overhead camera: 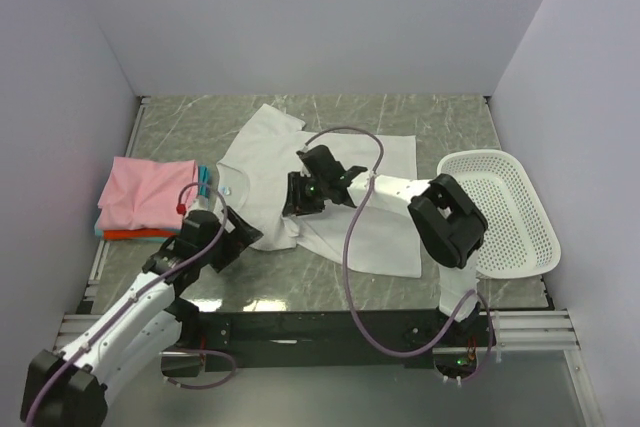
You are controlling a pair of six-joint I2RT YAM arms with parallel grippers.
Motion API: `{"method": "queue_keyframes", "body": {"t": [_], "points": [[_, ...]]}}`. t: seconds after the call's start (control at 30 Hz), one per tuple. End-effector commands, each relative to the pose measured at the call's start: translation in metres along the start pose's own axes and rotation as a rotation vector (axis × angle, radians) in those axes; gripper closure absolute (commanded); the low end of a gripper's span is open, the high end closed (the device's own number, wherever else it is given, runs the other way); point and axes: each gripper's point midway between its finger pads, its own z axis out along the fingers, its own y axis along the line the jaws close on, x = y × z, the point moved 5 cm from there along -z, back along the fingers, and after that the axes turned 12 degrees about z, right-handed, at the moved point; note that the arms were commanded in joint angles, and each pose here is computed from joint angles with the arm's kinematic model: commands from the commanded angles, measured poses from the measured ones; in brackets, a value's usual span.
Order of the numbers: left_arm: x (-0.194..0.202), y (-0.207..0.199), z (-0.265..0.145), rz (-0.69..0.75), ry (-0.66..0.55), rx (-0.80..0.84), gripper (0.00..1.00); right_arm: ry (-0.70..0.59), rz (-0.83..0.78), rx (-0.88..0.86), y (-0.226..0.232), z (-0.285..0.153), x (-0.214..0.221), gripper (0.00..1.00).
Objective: Fold and stack the t-shirts
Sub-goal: Flatten the tshirt out
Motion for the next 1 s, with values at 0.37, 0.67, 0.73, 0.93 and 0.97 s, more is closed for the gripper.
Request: {"method": "queue_keyframes", "body": {"t": [0.37, 0.67, 0.73, 0.93, 0.97], "points": [[0.046, -0.058, 0.030, 0.136, 0.128, 0.063, 0.05, -0.493, 0.105, 0.280, -0.046, -0.137, -0.015, 0.25], [0.047, -0.070, 0.061, 0.101, 0.104, -0.050, 0.36, -0.478, 0.158, 0.340, -0.108, -0.161, 0.046, 0.13], [0.049, -0.064, 0.067, 0.095, 0.097, -0.103, 0.42, -0.493, 0.164, 0.357, -0.117, -0.166, 0.052, 0.12], [0.050, -0.060, 0.072, 0.073, 0.088, -0.139, 0.75, -0.545, 0.170, 0.321, -0.129, -0.181, 0.064, 0.12], [0.049, -0.060, 0.071, 0.072, 0.087, -0.137, 0.76, -0.559, 0.167, 0.307, -0.127, -0.185, 0.063, 0.12]]}}
